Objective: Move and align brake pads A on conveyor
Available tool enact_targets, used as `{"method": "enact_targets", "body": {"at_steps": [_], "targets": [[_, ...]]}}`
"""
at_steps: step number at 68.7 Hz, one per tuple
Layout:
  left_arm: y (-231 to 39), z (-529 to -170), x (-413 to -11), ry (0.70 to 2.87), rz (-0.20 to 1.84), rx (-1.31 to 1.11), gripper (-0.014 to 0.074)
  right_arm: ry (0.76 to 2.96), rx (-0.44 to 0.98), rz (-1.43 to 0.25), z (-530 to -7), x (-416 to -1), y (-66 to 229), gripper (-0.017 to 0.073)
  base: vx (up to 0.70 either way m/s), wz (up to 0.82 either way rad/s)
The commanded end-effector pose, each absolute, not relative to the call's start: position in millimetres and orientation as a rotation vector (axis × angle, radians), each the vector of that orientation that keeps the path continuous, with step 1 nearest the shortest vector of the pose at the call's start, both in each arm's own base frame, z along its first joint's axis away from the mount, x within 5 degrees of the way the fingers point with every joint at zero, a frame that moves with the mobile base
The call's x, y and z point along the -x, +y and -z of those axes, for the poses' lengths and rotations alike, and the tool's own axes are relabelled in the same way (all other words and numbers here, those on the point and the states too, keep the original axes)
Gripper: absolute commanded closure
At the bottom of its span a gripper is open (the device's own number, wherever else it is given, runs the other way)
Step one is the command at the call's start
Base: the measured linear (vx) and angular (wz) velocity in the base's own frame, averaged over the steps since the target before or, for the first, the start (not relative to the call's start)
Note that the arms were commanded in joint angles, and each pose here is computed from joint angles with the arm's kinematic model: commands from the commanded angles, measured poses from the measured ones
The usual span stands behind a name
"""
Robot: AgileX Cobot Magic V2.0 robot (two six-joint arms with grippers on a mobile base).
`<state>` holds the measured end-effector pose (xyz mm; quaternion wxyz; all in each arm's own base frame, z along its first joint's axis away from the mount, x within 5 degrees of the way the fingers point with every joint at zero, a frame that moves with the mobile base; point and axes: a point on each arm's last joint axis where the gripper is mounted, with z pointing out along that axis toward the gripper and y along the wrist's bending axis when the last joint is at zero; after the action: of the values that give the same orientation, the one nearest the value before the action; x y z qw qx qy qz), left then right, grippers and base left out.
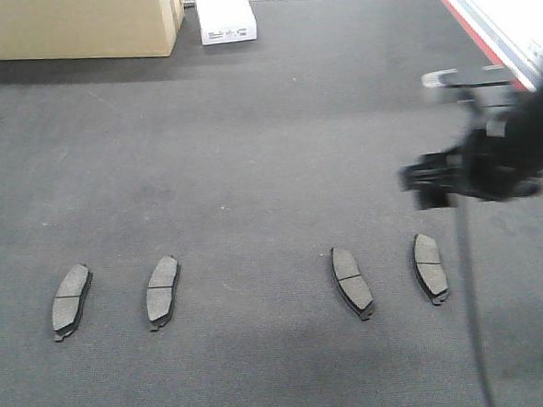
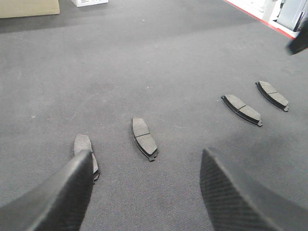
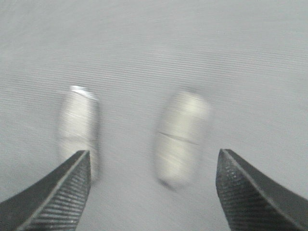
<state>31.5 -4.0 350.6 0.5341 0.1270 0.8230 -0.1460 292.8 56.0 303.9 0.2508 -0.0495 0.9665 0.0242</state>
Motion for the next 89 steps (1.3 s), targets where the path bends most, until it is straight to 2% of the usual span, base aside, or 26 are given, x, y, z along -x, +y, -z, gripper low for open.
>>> {"method": "enact_targets", "body": {"at_steps": [1, 23, 41, 60, 67, 73, 76, 84, 86, 89], "targets": [[-6, -362, -33, 1.889, 0.372, -0.300, 0.0134, 2.443, 0.137, -0.057, -336, -265, 44, 0.0031, 0.00, 0.00], [-7, -366, -34, 1.836, 0.383, -0.299, 0.0134, 2.166, 0.161, -0.042, -369, -165, 24, 0.0031, 0.00, 0.00], [-7, -366, -34, 1.836, 0.383, -0.299, 0.0134, 1.902, 0.164, -0.054, -362, -86, 11, 0.0031, 0.00, 0.00], [-7, -366, -34, 1.836, 0.383, -0.299, 0.0134, 1.704, 0.184, -0.050, -333, -37, 3, 0.0031, 0.00, 0.00], [-7, -366, -34, 1.836, 0.383, -0.299, 0.0162, 1.640, 0.192, -0.039, -329, -28, 2, 0.0042, 0.00, 0.00], [-7, -366, -34, 1.836, 0.386, -0.299, 0.0254, 1.599, 0.189, -0.040, -331, -22, 1, 0.0104, 0.00, 0.00], [-7, -366, -34, 1.837, 0.390, -0.299, 0.0323, 1.585, 0.185, -0.047, -332, -21, 1, 0.0176, 0.00, 0.00], [-7, -367, -34, 1.828, 0.394, -0.299, 0.0592, 1.573, 0.174, -0.086, -333, -20, 3, 0.0469, 0.00, 0.00], [-7, -368, -34, 1.823, 0.396, -0.299, 0.0603, 1.572, 0.172, -0.094, -333, -20, 3, 0.0559, 0.00, 0.00], [-8, -369, -35, 1.812, 0.400, -0.299, 0.0602, 1.572, 0.166, -0.112, -333, -20, 4, 0.0575, 0.00, 0.00]]}}
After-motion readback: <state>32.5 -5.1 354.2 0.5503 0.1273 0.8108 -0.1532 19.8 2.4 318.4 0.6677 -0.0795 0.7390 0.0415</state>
